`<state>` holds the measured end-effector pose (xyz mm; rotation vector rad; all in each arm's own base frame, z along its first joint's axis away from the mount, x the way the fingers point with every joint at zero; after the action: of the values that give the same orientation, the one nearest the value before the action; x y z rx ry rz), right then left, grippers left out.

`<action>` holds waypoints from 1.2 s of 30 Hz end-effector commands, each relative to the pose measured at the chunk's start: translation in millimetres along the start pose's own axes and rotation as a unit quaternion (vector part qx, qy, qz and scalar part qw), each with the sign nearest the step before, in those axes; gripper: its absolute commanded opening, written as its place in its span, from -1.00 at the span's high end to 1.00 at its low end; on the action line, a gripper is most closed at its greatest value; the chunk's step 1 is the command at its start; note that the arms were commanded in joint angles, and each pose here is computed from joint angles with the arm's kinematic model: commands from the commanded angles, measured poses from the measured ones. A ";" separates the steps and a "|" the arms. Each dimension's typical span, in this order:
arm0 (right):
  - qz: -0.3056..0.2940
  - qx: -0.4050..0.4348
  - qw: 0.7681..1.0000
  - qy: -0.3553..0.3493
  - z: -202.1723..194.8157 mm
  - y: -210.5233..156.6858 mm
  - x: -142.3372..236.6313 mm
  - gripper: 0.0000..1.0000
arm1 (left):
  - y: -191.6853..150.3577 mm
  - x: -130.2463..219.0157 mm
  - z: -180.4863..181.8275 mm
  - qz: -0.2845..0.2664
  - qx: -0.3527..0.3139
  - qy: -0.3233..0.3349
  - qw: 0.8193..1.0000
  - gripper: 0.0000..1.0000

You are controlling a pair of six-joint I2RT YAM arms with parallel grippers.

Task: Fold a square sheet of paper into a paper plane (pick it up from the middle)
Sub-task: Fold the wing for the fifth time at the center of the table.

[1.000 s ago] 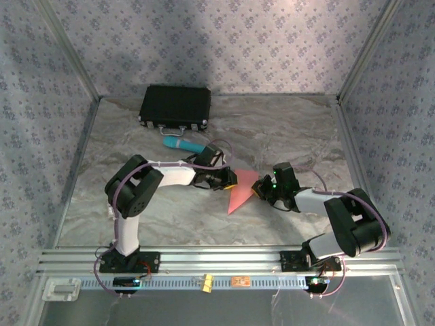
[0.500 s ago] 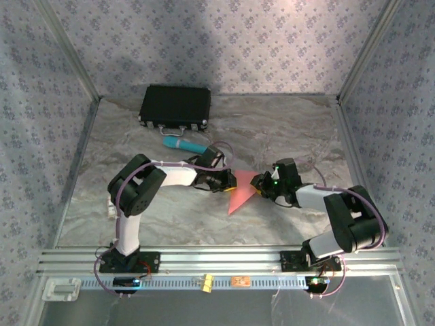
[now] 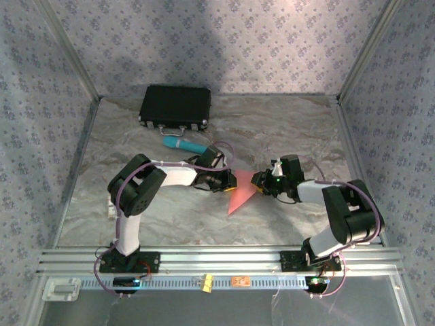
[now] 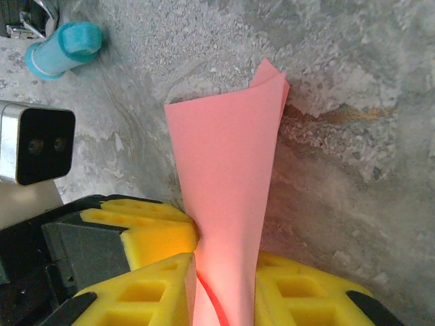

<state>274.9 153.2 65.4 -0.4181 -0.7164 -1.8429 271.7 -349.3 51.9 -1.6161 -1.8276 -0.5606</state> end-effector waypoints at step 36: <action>-0.069 -0.111 0.990 -0.044 6.1 2.9 5.8 0.98 | -64.6 48.9 -6.6 -0.139 -0.299 0.146 0.933 0.17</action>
<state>274.3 153.2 69.9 -0.5776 -0.6364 -2.0110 215.6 -339.2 110.6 -1.5993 -1.8917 -1.2763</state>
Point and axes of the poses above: each hand's point on the last joint's axis, 136 mm out from that joint toward the fingers, its own x axis back along the fingers, its own z axis along the line the jaws close on, y = z × x, the point moved 4 cm from there along x, back along the fingers, and after that the axes turned 13 degrees about x, right-handed, at the moved point
